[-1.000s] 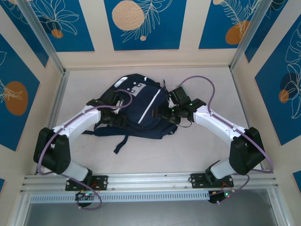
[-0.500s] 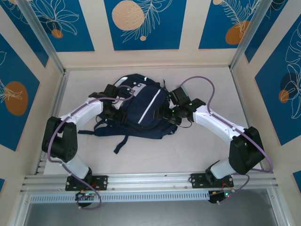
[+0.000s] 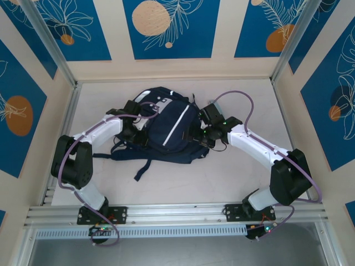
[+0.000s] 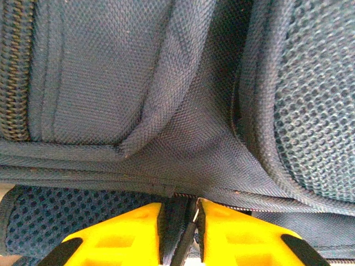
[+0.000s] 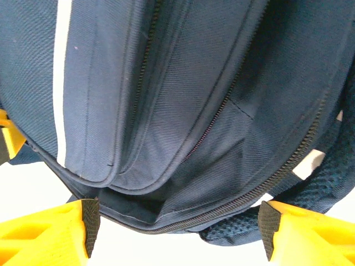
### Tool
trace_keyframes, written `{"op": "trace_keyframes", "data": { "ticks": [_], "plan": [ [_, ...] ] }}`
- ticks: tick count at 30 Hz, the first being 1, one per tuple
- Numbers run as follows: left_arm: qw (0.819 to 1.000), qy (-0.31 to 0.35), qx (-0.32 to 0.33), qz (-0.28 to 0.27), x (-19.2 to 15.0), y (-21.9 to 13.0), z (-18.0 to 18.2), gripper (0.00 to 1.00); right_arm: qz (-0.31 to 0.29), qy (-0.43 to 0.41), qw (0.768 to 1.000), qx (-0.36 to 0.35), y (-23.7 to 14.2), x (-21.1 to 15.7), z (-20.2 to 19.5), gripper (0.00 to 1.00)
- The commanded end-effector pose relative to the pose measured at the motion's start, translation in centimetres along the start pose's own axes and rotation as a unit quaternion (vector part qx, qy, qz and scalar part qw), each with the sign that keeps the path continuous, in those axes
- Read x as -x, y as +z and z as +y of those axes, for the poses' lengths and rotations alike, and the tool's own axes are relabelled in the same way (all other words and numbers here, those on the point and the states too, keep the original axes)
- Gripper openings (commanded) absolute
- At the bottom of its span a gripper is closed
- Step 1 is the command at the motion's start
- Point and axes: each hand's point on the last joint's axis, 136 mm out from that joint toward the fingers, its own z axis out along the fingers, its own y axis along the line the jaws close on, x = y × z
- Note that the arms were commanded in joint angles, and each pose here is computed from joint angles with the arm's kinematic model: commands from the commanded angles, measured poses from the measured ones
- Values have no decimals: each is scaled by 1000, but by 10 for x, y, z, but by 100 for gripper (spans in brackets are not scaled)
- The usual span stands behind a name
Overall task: Pack the student bag
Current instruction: Zip the student bag at the center of the table.
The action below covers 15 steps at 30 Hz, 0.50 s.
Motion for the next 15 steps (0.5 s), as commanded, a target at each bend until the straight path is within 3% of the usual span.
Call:
{"op": "trace_keyframes", "data": {
  "ticks": [1, 11, 15],
  "plan": [
    [1000, -9, 1, 18, -10, -5, 3, 23, 5, 8, 1000, -20, -1, -9, -9, 77],
    [1000, -12, 6, 26, -21, -6, 4, 23, 4, 13, 1000, -23, 0, -8, -11, 77],
    [1000, -13, 6, 26, -21, -6, 5, 11, 7, 17, 999, -26, 3, -8, -11, 77]
  ]
}}
